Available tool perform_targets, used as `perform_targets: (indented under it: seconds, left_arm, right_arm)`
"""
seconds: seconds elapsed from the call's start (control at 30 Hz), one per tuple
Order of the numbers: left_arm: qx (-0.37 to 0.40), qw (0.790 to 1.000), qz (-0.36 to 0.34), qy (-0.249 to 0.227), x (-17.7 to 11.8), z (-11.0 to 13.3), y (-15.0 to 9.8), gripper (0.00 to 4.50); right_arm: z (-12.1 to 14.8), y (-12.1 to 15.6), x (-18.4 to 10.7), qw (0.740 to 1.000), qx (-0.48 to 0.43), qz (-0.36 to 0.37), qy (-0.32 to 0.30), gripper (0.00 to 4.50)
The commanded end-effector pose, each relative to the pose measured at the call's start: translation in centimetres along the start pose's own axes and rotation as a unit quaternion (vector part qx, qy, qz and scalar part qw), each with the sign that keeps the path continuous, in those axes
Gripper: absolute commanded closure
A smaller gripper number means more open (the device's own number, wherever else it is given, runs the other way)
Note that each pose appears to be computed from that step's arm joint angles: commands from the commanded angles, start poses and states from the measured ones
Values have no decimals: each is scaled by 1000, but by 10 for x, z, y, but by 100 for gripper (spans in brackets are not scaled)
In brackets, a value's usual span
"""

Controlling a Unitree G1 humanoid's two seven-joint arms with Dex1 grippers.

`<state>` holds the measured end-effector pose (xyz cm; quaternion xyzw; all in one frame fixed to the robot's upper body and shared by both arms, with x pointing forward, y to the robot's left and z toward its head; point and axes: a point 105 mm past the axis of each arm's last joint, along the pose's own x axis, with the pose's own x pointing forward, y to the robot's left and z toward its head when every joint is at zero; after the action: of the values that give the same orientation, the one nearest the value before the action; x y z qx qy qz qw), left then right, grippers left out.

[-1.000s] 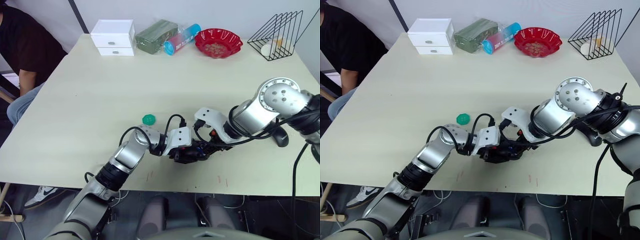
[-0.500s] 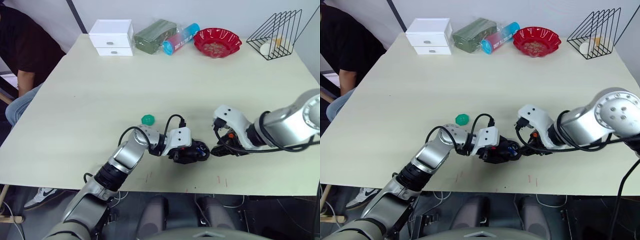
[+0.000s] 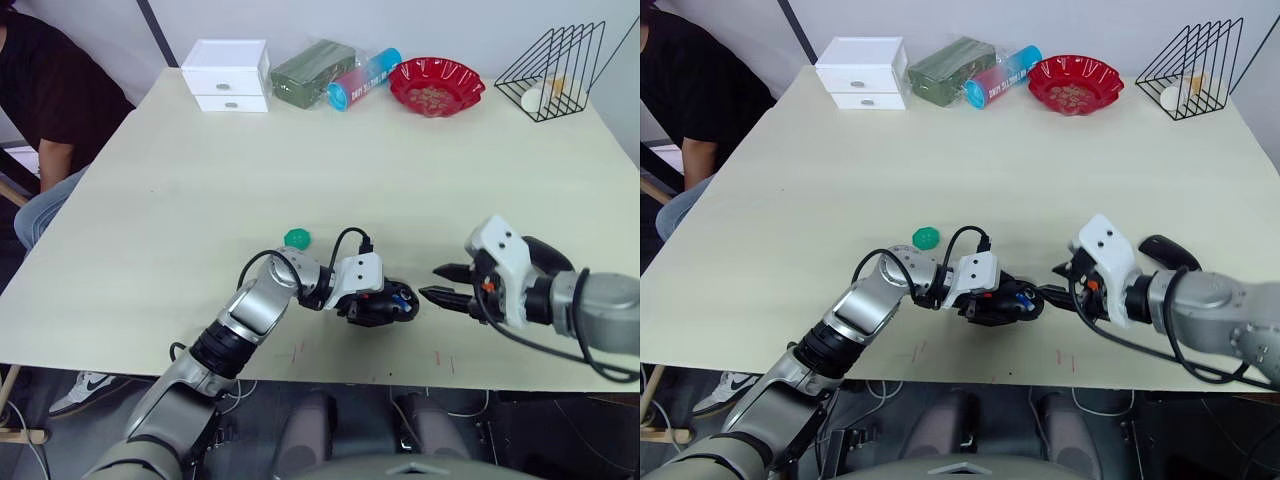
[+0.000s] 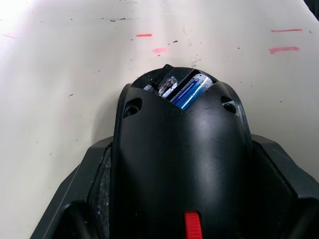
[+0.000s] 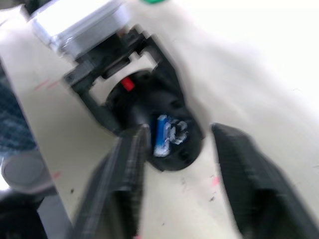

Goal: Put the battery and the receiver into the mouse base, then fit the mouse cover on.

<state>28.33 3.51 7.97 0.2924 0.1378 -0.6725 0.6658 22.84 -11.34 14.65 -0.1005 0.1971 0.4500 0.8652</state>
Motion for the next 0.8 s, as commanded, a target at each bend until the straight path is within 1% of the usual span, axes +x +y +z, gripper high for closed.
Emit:
perform_targets:
  seconds: [0.03,0.07,0.13,0.23,0.3,0.47,0.67,0.8]
  left_arm:
    - [-32,999,-19,32,5,-20,-9,154]
    - [-32,999,-19,32,5,-20,-9,154]
    - [-32,999,-20,32,6,-20,-10,154]
    - [-31,999,-21,33,7,-21,-10,154]
    - [-32,999,-21,33,6,-20,-10,154]
    - [-34,999,-19,34,6,-21,-8,154]
    - [-33,999,-22,36,6,-21,-8,154]
    - [-34,999,-22,35,6,-21,-8,154]
  right_arm:
    - [11,-1,-6,997,-55,4,-49,399]
    - [9,-1,-7,997,-55,6,-51,444]
    - [7,-7,-5,997,-48,0,-67,444]
    - [1,-16,3,993,-67,-6,-99,444]
    - [-1,-15,7,990,-85,-2,-112,444]
    - [-5,-13,20,987,-90,7,-136,444]
    - [-11,-5,32,983,-114,28,-138,444]
    - [-15,-5,36,983,-121,31,-134,444]
